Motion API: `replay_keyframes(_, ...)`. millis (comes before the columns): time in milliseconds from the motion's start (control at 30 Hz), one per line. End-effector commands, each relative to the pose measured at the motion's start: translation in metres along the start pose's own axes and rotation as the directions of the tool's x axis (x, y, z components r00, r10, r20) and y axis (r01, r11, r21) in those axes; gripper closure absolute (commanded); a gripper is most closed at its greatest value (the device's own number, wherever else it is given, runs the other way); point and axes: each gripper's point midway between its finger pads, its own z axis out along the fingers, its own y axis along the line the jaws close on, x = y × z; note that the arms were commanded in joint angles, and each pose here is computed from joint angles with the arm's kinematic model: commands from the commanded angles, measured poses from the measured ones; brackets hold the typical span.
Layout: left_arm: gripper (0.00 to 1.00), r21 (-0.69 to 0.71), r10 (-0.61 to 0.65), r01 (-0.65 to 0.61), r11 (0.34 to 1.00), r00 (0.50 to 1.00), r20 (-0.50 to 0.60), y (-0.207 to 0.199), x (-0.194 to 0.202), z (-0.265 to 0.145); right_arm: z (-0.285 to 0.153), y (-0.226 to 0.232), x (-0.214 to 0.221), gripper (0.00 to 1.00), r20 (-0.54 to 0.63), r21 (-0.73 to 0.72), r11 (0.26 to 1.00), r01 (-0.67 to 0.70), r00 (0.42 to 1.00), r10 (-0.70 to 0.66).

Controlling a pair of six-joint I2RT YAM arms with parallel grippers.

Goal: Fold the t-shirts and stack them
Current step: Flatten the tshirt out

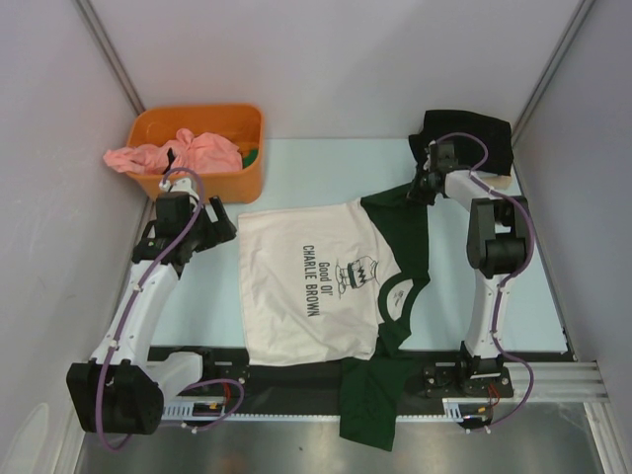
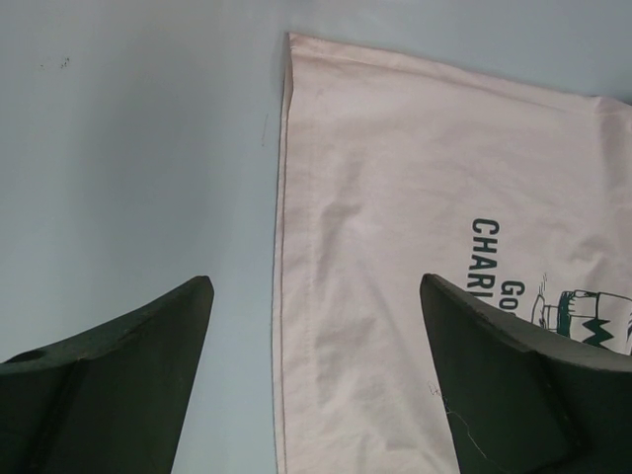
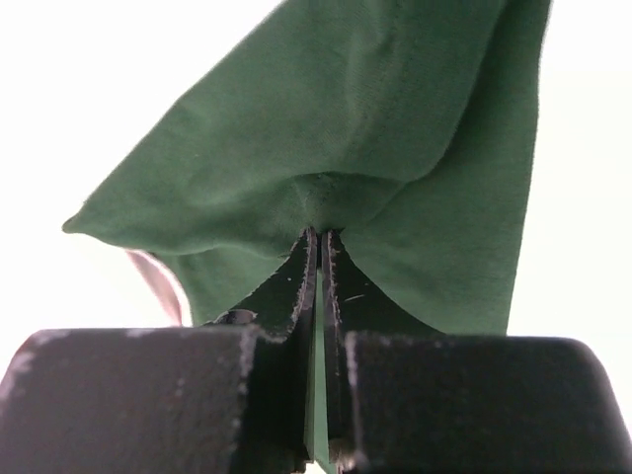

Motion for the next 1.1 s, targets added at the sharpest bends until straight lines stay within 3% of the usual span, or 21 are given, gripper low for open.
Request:
replay_keyframes(0,0.08,0.035,0.024,-0.026,0.999,0.999,0.049,-0.008,-0.011,-0.006,-0.017,0.040,-0.044,1.00,0.099,-0.091,0.995,0.044,0.994,-0.035)
replay_keyframes(67,0.08,0.034,0.024,-0.026,0.999,0.999,0.047,-0.008,-0.010,-0.006,-0.007,0.052,-0.051,1.00,0.089,-0.113,0.992,0.056,0.995,-0.047)
replay_keyframes(100,0.09,0.035,0.026,-0.028,0.999,0.998,0.049,-0.008,-0.011,-0.006,-0.017,0.078,-0.079,1.00,0.145,-0.155,0.984,0.087,0.987,-0.064)
replay_keyframes(133,0.08,0.032,0.026,-0.027,0.999,0.998,0.050,-0.007,-0.011,-0.006,0.004,0.080,-0.075,1.00,0.116,-0.165,0.982,0.087,0.991,-0.069)
replay_keyframes(167,0.08,0.031,0.025,-0.026,0.999,0.998,0.050,-0.007,-0.011,-0.006,-0.010,0.110,-0.107,1.00,0.192,-0.230,0.964,0.134,0.977,-0.090)
replay_keyframes(267,0.08,0.021,0.026,-0.027,0.999,0.999,0.046,-0.005,-0.010,-0.004,0.021,0.136,-0.112,1.00,0.200,-0.292,0.942,0.166,0.974,-0.109)
replay_keyframes(333,0.08,0.018,0.026,-0.027,0.999,0.999,0.040,-0.004,-0.009,-0.003,0.033,0.146,-0.124,0.46,0.236,-0.310,0.935,0.175,0.966,-0.102)
replay_keyframes(400,0.08,0.017,0.024,-0.025,1.000,0.999,0.029,-0.004,-0.007,0.000,0.034,0.145,-0.130,0.03,0.250,-0.313,0.937,0.155,0.965,-0.076)
replay_keyframes(467,0.08,0.018,0.023,-0.023,1.000,0.999,0.022,-0.004,-0.006,0.002,0.036,0.134,-0.121,0.00,0.224,-0.290,0.947,0.136,0.972,-0.071)
replay_keyframes(500,0.08,0.016,0.019,-0.020,1.000,1.000,0.012,-0.004,-0.004,0.005,0.012,0.143,-0.131,0.00,0.275,-0.296,0.941,0.164,0.958,-0.080)
replay_keyframes(567,0.08,0.024,0.009,-0.008,1.000,1.000,-0.003,-0.006,-0.003,0.009,0.010,0.124,-0.105,0.00,0.245,-0.245,0.957,0.153,0.965,-0.091)
replay_keyframes(600,0.08,0.026,0.002,-0.002,1.000,1.000,-0.010,-0.007,-0.003,0.010,-0.035,0.141,-0.124,0.00,0.340,-0.258,0.946,0.198,0.935,-0.103)
replay_keyframes(633,0.08,0.030,-0.015,0.016,0.999,0.999,-0.029,-0.008,0.000,0.015,-0.048,0.136,-0.124,0.00,0.361,-0.233,0.952,0.196,0.927,-0.102)
replay_keyframes(667,0.08,0.038,-0.024,0.025,0.999,0.999,-0.039,-0.010,0.001,0.017,-0.042,0.116,-0.101,0.00,0.317,-0.196,0.966,0.169,0.943,-0.101)
replay_keyframes(700,0.08,0.036,-0.034,0.036,0.999,0.999,-0.040,-0.010,-0.001,0.018,-0.083,0.124,-0.109,0.00,0.376,-0.197,0.962,0.188,0.921,-0.103)
replay_keyframes(800,0.11,0.019,-0.097,0.098,0.995,0.993,-0.068,-0.007,0.003,0.030,-0.114,0.096,-0.081,0.00,0.363,-0.137,0.978,0.160,0.926,-0.100)
replay_keyframes(1067,0.20,-0.054,-0.232,0.228,0.972,0.967,-0.105,0.002,0.012,0.090,-0.128,0.007,-0.013,0.00,0.238,-0.063,0.998,0.016,0.971,0.000)
